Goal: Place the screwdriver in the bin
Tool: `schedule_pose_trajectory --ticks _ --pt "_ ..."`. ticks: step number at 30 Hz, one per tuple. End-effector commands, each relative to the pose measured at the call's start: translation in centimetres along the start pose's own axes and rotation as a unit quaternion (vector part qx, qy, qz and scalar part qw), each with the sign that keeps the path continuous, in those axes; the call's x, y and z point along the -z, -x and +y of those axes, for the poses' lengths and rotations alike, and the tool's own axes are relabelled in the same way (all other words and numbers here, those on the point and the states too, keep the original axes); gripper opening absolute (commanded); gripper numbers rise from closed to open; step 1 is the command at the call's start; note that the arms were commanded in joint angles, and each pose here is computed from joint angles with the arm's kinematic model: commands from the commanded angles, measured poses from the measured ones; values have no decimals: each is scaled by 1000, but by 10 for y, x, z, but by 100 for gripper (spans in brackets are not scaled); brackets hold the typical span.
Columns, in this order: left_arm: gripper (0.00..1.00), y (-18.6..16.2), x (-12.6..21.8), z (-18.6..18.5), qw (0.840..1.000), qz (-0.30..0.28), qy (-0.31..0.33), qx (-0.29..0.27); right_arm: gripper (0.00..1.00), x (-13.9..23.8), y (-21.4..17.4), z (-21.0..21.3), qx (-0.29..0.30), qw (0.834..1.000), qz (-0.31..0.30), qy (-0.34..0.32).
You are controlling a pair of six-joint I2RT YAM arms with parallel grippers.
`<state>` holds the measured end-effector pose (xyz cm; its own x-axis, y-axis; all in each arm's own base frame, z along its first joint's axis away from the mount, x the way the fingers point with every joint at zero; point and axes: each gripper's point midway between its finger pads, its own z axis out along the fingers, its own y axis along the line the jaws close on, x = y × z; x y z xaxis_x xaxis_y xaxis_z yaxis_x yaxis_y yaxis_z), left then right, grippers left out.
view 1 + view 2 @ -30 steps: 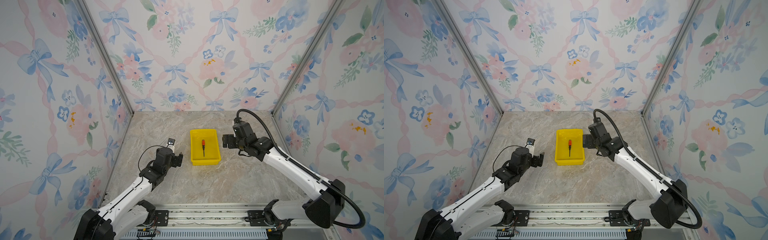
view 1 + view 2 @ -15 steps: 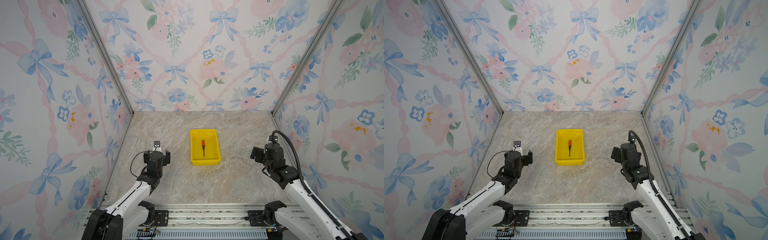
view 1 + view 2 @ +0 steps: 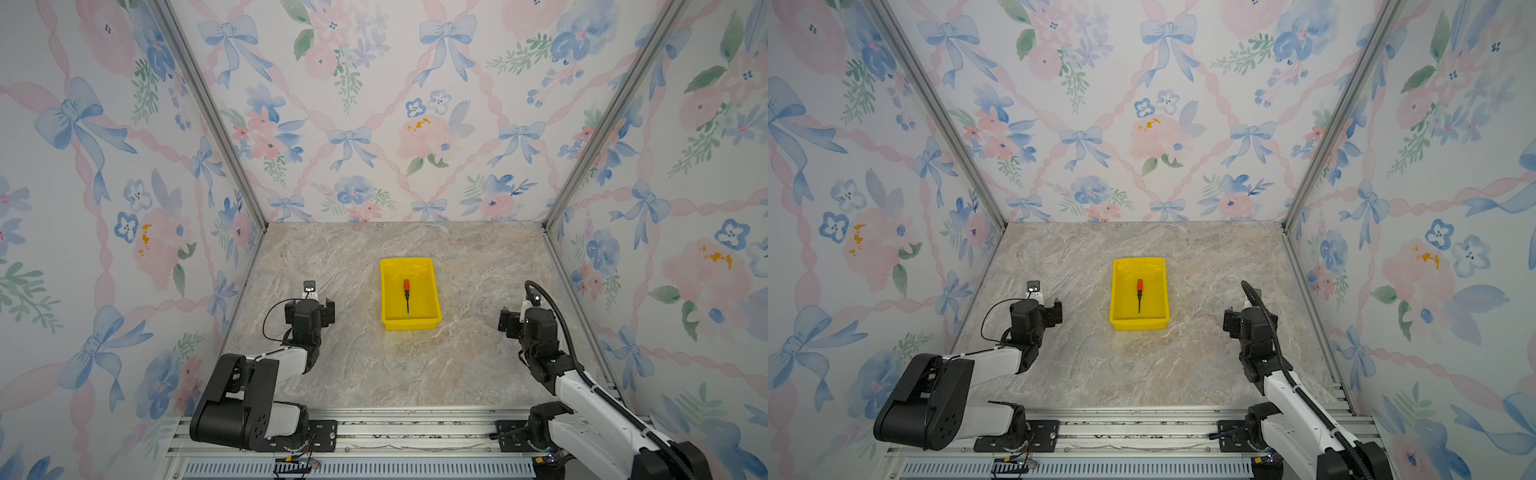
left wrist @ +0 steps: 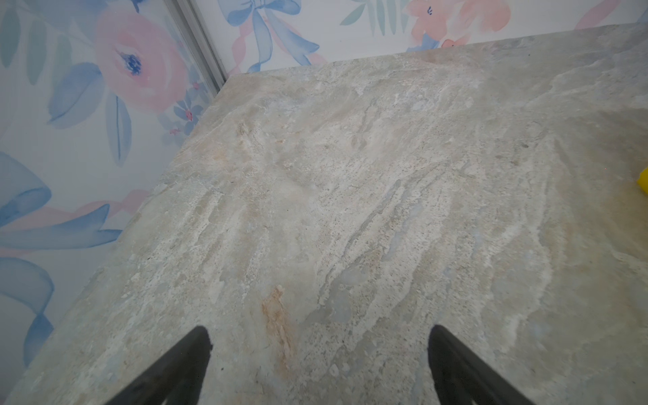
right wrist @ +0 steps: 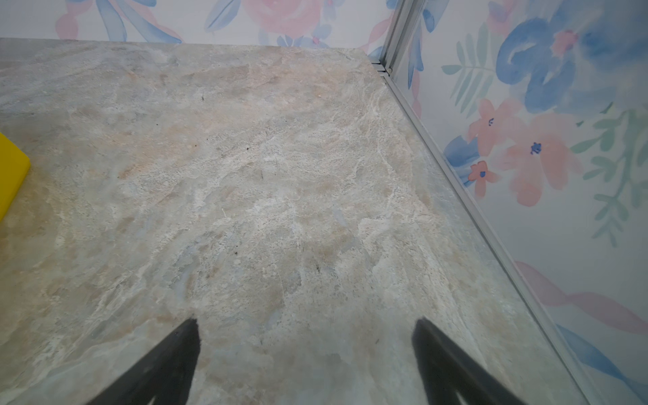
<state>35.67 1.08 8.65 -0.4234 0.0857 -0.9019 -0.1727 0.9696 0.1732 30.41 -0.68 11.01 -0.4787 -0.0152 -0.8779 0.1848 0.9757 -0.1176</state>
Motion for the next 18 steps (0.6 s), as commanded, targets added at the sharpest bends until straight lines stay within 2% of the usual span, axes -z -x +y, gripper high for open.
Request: schedule_pose_trajectory --ticks 1,8,18 --pt "98 35 -4 7 998 -66 8 18 97 -10 23 1 -7 999 -51 2" --pt "98 37 -13 8 995 -90 -11 48 97 -29 30 5 -6 998 -58 3" --pt "98 31 -11 1 993 -102 -36 45 97 -55 47 4 -15 997 -80 4"
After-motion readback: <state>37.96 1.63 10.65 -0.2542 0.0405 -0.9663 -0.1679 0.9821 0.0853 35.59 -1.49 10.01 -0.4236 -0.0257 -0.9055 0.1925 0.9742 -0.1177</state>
